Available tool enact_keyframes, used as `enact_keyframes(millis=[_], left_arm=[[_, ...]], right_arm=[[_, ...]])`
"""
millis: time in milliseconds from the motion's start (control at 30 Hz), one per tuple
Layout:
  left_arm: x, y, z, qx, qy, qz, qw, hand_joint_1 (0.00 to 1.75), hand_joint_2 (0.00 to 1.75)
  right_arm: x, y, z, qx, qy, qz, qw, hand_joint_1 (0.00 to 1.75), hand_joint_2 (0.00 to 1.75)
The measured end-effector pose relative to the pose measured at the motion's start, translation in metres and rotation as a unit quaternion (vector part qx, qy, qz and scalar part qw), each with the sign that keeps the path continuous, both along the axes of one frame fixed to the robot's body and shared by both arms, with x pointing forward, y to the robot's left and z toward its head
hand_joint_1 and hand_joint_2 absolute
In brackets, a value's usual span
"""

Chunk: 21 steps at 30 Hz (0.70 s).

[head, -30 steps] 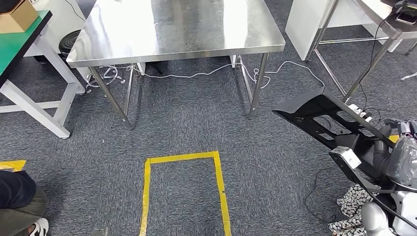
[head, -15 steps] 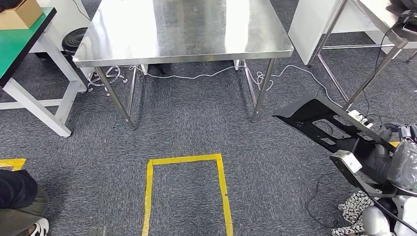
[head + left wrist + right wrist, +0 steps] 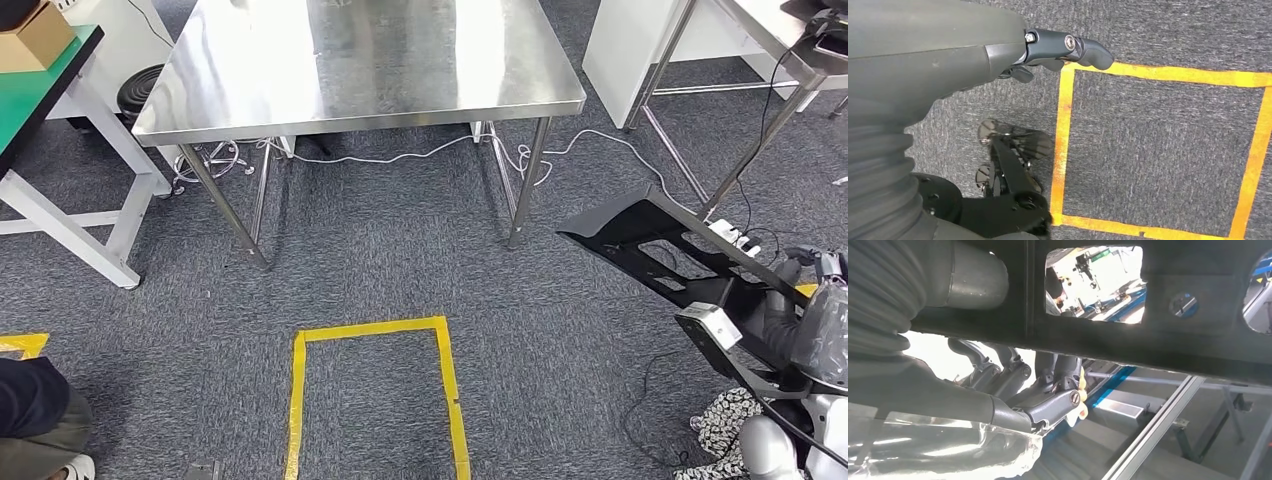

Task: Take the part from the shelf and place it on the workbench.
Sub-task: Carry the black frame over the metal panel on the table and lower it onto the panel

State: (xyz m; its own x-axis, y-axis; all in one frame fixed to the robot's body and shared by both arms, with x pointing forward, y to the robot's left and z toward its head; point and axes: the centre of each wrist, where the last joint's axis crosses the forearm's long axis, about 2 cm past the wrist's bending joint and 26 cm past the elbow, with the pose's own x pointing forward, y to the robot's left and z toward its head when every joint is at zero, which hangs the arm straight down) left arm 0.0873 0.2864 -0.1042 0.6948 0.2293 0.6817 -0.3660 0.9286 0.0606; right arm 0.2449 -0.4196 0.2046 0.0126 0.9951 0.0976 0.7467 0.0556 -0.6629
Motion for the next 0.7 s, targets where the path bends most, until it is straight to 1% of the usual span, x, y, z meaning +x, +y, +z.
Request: enact_keyframes(millis=[167,367,700], left_arm=[[0.0010,0.0037,0.0002,0.004,0.002,0.001,1.000,0.00,1.75],[0.0010,0.0010,0.0002,0.004,0.002,0.002,1.000,0.00,1.75],[-0.0003,-0.0020,0.0000,0.002,0.004,0.000,1.000,0.00,1.75]], right_arm=[[-0.0013,-0.0027,0.0011,0.004,-0.002,0.003,1.000,1.75,1.75],[0.0012,-0.0075,0.0053,-0.002,-0.007,0.003,1.000,1.75,1.75],[-0.0012,-0.0105,0.0016,-0.002,0.001,0.000,1.000,1.75,1.75]])
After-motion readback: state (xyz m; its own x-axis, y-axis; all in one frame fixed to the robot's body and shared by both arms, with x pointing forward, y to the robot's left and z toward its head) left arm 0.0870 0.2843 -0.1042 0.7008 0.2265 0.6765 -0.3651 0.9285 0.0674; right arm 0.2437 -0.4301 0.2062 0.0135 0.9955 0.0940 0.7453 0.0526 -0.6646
